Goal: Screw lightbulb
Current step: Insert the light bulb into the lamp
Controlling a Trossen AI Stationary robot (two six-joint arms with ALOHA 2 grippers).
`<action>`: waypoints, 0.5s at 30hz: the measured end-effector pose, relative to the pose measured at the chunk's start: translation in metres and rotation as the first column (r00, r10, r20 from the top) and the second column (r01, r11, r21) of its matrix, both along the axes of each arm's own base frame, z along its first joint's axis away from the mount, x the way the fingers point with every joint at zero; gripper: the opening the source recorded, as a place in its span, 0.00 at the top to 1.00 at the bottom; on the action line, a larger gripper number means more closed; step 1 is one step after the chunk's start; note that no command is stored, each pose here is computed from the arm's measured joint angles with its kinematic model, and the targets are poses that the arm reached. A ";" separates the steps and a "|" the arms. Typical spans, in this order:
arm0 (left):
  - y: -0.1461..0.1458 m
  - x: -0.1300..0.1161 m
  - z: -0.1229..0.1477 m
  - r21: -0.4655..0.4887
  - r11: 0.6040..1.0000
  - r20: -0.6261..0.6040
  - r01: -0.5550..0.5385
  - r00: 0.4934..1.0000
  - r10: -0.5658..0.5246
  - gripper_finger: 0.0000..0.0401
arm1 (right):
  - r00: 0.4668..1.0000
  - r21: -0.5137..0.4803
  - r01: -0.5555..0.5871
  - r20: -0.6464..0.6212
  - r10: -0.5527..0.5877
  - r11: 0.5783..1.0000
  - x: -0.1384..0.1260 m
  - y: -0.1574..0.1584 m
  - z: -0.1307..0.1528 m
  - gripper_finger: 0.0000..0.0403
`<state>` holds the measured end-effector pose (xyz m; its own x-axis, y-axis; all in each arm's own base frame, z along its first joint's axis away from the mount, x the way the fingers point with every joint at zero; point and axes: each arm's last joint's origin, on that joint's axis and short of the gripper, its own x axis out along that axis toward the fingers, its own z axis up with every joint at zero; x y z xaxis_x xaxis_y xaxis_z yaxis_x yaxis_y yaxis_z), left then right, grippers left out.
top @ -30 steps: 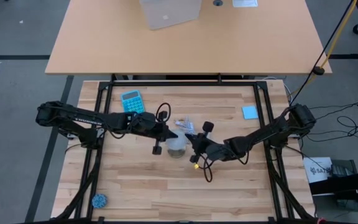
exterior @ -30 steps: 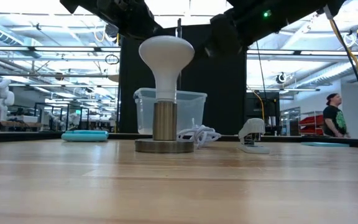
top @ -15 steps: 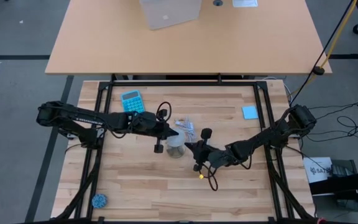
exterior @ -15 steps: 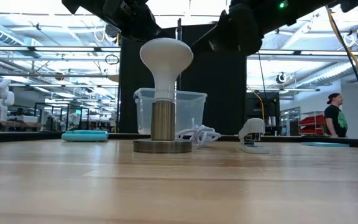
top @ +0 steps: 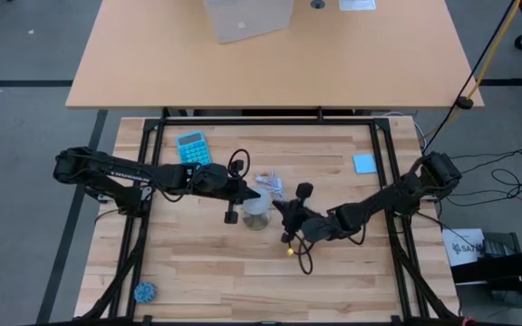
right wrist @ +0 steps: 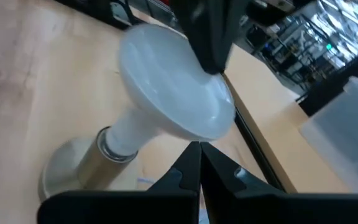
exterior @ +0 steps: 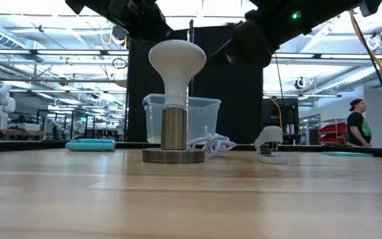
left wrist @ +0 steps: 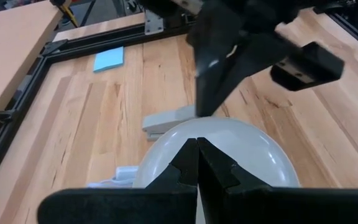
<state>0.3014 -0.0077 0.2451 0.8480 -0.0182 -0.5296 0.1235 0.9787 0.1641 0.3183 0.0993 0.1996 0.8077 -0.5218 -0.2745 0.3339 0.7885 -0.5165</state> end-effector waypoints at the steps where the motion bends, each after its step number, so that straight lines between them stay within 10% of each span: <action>1: -0.001 0.000 0.000 0.000 1.000 0.000 0.003 1.000 -0.003 1.00 | 1.000 0.010 0.013 0.003 -0.013 1.000 0.001 -0.003 0.000 1.00; 15: -0.003 0.000 0.000 -0.002 1.000 0.004 0.014 1.000 -0.014 1.00 | 0.996 0.166 0.016 0.088 -0.031 0.986 0.012 -0.032 0.003 1.00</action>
